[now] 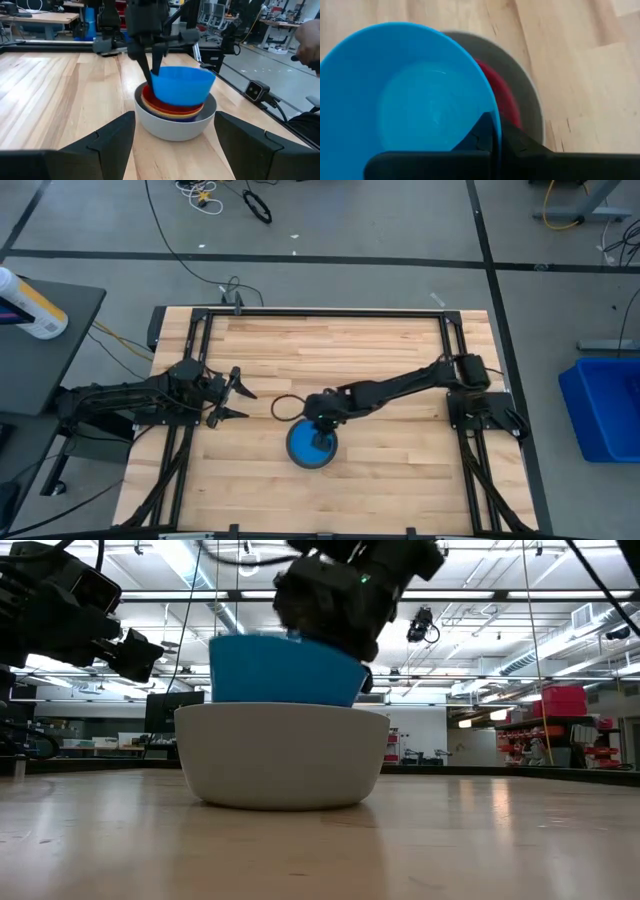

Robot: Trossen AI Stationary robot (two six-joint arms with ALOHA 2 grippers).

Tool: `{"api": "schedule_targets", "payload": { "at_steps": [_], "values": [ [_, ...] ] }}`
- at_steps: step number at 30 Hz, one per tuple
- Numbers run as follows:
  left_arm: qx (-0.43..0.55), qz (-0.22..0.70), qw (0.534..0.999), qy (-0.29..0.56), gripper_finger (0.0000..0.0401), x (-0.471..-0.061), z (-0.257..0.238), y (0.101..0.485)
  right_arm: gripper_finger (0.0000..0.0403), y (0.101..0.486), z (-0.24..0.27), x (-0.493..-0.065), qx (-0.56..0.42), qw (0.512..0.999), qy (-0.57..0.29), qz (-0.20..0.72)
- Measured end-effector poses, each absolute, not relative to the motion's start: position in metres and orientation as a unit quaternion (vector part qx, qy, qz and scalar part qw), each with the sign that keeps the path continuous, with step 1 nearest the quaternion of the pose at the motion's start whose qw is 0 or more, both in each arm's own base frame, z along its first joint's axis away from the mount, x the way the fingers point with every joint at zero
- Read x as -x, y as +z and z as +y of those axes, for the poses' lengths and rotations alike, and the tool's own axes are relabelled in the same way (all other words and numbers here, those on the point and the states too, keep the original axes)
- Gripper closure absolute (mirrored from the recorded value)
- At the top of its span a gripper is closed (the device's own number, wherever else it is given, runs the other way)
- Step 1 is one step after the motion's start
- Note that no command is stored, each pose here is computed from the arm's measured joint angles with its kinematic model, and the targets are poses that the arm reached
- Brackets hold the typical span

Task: Nest bowls inside each other
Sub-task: Stack the light blue bowl on the red bowl

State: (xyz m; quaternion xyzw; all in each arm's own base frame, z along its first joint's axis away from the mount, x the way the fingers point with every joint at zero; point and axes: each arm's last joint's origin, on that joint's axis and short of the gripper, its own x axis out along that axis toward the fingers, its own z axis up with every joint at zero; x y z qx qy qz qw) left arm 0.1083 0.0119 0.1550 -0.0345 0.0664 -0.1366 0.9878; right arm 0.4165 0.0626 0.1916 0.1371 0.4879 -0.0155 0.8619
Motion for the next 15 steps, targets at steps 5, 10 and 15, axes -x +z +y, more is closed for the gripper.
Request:
{"api": "schedule_targets", "payload": {
  "at_steps": [5,10,15],
  "values": [
    [0.036,0.067,0.988,-0.136,0.0124,-0.108,0.012,0.155,0.0402,0.180,0.065,-0.430,-0.126,0.835,-0.024,0.534],
    [0.036,0.067,0.988,-0.136,0.0124,-0.108,0.012,0.155,0.0389,0.180,0.065,-0.433,-0.119,0.832,-0.023,0.541],
    [0.036,0.069,0.988,-0.137,0.0124,-0.108,0.012,0.155,0.0316,0.193,0.065,-0.435,-0.099,0.841,-0.050,0.530]
  ]
}}
